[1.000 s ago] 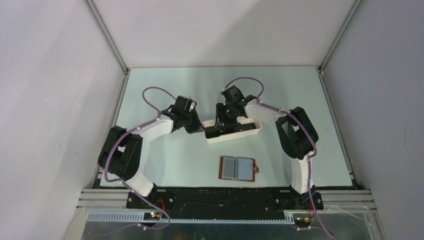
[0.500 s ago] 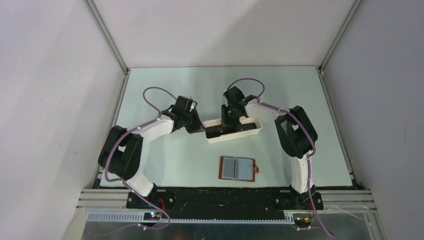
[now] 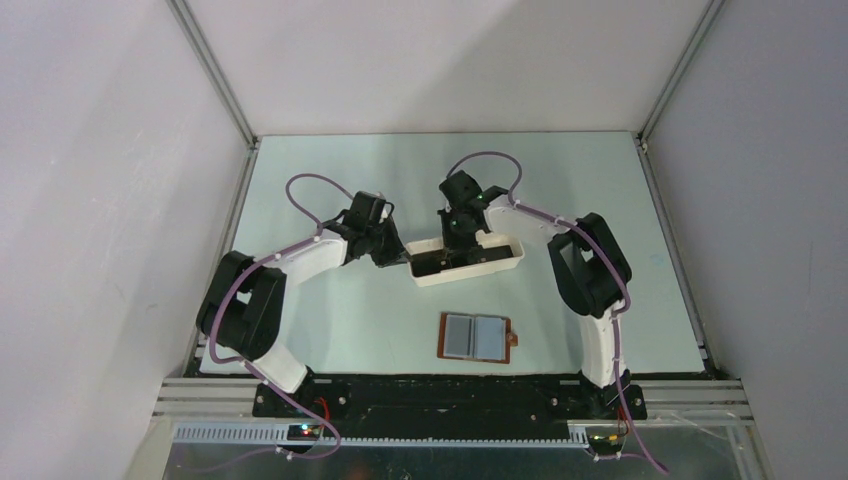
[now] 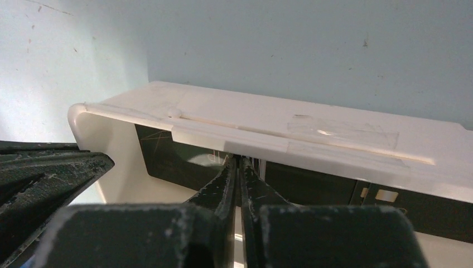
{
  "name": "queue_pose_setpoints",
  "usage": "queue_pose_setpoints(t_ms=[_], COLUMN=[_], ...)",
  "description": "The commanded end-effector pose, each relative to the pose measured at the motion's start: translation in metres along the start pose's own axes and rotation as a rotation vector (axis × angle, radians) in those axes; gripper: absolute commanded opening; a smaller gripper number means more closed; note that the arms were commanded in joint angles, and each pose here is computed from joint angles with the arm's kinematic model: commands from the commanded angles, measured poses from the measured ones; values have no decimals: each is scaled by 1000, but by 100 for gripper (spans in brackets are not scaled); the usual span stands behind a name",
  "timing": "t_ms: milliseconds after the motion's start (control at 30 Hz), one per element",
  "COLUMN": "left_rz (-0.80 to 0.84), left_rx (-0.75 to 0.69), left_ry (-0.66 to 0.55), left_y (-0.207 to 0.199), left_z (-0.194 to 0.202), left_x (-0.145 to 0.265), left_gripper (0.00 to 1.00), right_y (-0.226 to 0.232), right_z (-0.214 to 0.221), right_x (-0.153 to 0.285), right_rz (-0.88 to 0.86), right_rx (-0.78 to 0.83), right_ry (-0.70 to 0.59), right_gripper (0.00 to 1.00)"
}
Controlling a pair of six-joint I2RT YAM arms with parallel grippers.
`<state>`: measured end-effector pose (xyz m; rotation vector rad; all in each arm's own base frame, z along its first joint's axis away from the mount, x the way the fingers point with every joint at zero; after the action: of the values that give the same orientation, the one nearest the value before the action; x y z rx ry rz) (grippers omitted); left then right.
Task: Put the credit cards into the card holder
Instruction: Pick up the credit card from the storage box.
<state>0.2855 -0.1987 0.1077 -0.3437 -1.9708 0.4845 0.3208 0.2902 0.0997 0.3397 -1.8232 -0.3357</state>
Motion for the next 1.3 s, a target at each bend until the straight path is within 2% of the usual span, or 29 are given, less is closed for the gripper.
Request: queue_pose_setpoints(t_ms=[0, 133, 333, 533, 800, 933, 1133, 1267], left_rz=[-46, -45, -45, -43, -42, -42, -40, -40], left_rx=[-32, -33, -33, -35, -37, -36, -37, -37], left_ry=[116, 113, 116, 117, 118, 120, 119, 119], left_y=[11, 10, 10, 10, 9, 10, 9, 9], left_z=[27, 27, 27, 27, 27, 27, 27, 27], left_x=[-12, -12, -12, -12, -13, -13, -12, -13], left_gripper=[0, 0, 0, 0, 0, 0, 0, 0], right_y=[36, 44, 60, 67, 58, 48, 37, 35], right_z=[-6, -3, -1, -5, -11, -8, -3, 0], right_x=[19, 26, 39, 50, 50, 38, 26, 18], right_rz=[-69, -95, -208, -401, -470, -413, -335, -324], right_rx=[71, 86, 105, 17, -30, -44, -36, -30], right_ry=[-53, -52, -47, -6, 18, 35, 51, 72], right_gripper=[4, 0, 0, 0, 2, 5, 28, 34])
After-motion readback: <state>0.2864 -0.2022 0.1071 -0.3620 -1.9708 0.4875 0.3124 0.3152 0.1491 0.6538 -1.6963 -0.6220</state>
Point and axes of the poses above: each gripper's point midway between its finger pads, its own x axis back along the fingers, its own y axis along the line the jaws close on, z = x × y, the point moved 6 cm from there along x, back along the fingers, and after that the axes turned 11 degrees about -x, right-handed, at the moved point
